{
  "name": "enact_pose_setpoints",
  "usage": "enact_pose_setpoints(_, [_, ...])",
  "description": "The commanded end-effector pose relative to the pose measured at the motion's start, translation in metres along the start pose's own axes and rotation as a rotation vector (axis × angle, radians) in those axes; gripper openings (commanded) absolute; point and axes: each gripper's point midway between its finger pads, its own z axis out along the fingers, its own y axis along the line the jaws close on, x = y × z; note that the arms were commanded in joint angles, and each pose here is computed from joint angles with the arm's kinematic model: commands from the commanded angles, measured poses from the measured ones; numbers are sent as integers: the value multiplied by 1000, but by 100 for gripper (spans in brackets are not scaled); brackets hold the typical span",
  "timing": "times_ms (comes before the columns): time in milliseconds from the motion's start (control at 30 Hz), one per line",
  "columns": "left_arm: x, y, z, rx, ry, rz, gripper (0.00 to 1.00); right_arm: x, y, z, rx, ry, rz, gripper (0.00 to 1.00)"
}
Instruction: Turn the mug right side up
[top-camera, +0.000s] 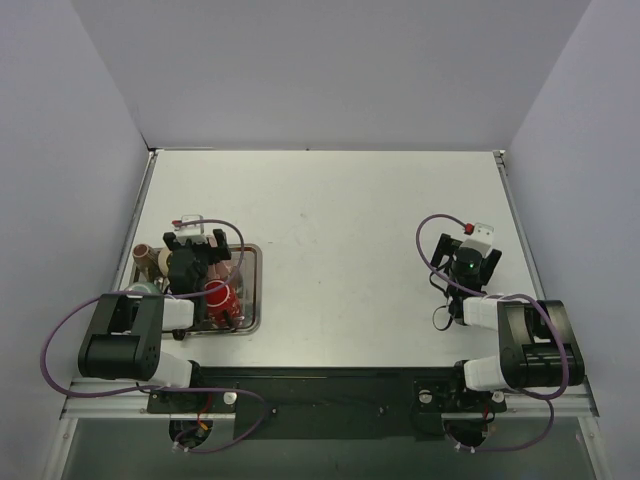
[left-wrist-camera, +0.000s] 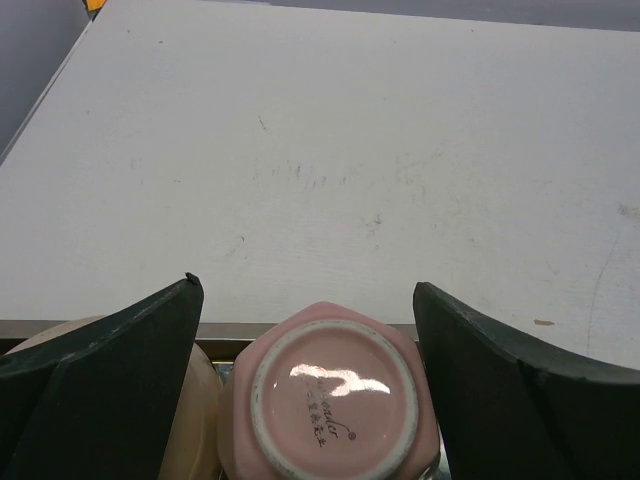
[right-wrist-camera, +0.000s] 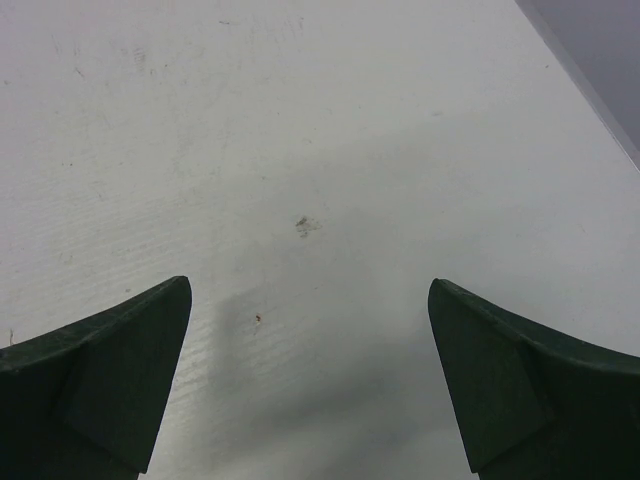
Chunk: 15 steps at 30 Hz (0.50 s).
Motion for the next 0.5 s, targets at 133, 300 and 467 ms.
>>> enact_pose_setpoints(133, [3,-5,-2,69,16,21,97,-35,2,-5,-5,-94,38,100])
enact_pose_setpoints(300, [-31,-5,11,175,121,-4,97,-39,4,-16,-29,-99,32,100])
enact_pose_setpoints(467, [-100,-30,-4,451,93,179,97,-60,18,-28,-91,-78,47,100])
